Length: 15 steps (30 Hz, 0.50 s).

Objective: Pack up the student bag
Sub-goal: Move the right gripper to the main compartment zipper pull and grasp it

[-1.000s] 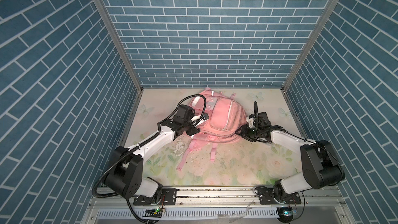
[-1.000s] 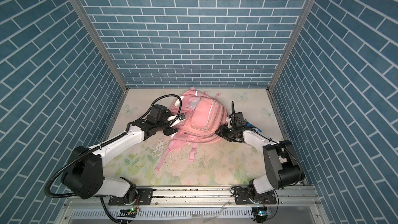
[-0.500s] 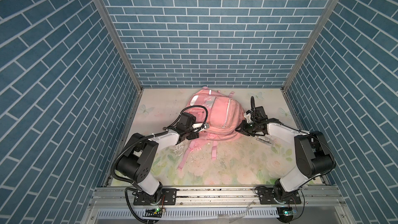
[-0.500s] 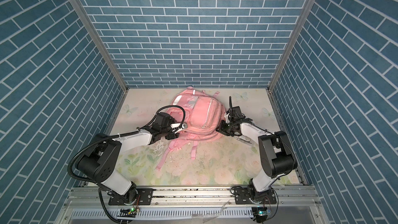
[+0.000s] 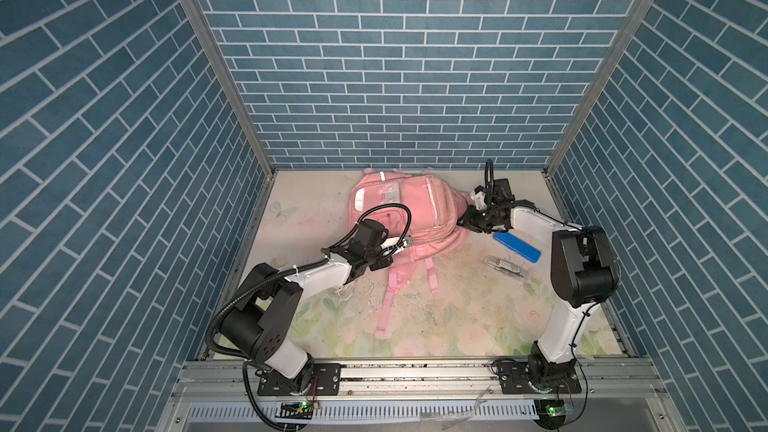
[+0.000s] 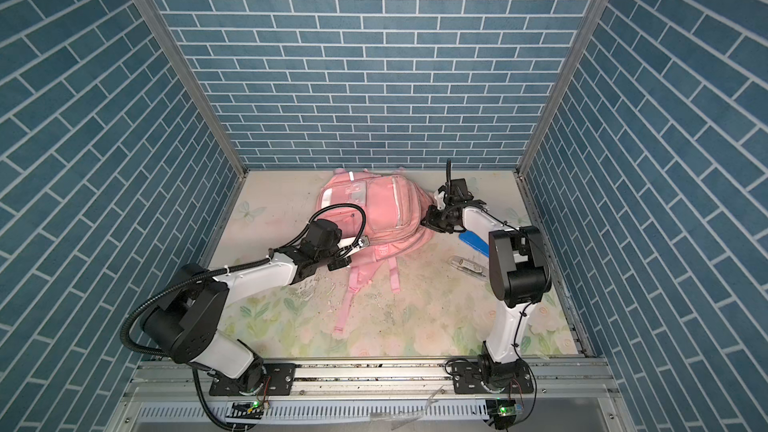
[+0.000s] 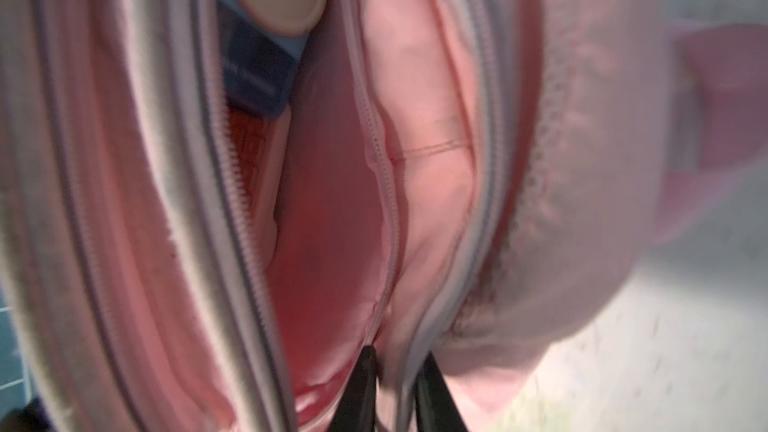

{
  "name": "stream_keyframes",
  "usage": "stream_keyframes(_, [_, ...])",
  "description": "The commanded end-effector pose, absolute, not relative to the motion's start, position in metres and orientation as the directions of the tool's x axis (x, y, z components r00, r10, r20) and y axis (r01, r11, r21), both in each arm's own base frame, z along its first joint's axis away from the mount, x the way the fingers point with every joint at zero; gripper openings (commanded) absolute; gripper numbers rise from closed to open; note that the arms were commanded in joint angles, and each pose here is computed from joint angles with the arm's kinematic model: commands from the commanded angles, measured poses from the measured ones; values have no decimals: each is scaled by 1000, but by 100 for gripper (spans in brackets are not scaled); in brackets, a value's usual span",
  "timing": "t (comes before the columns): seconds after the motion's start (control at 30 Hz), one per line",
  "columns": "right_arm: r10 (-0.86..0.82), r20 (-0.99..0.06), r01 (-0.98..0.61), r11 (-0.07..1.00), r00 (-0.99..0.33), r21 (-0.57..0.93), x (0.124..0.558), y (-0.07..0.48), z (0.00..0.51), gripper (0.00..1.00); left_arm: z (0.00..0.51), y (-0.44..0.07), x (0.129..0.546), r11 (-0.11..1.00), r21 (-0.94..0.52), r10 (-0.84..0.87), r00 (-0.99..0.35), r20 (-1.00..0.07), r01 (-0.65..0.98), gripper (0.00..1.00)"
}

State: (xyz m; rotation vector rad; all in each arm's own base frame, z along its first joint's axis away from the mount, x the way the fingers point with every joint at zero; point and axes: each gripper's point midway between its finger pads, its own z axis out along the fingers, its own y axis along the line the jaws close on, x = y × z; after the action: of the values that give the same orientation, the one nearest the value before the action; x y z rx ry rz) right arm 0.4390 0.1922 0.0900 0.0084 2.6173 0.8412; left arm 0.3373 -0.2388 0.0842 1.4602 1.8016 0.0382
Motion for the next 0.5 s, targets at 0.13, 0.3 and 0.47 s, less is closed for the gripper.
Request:
stream_keyframes(0.13, [57,-523,-185,898,-850,399,461,173,127,47,115,-268,318,521,225,655,-216,-724,824,0])
stream_keyframes(0.3, [99,-660,-145,941,-745,305,435,143,156,63,137,-276,325,630,82,520,-340,-784,773,0])
stream_keyframes(0.47, [15,-775,-296,920,-631,258,391,168,180,62,153,-289,329,682,-70,393,-446,-804,728,0])
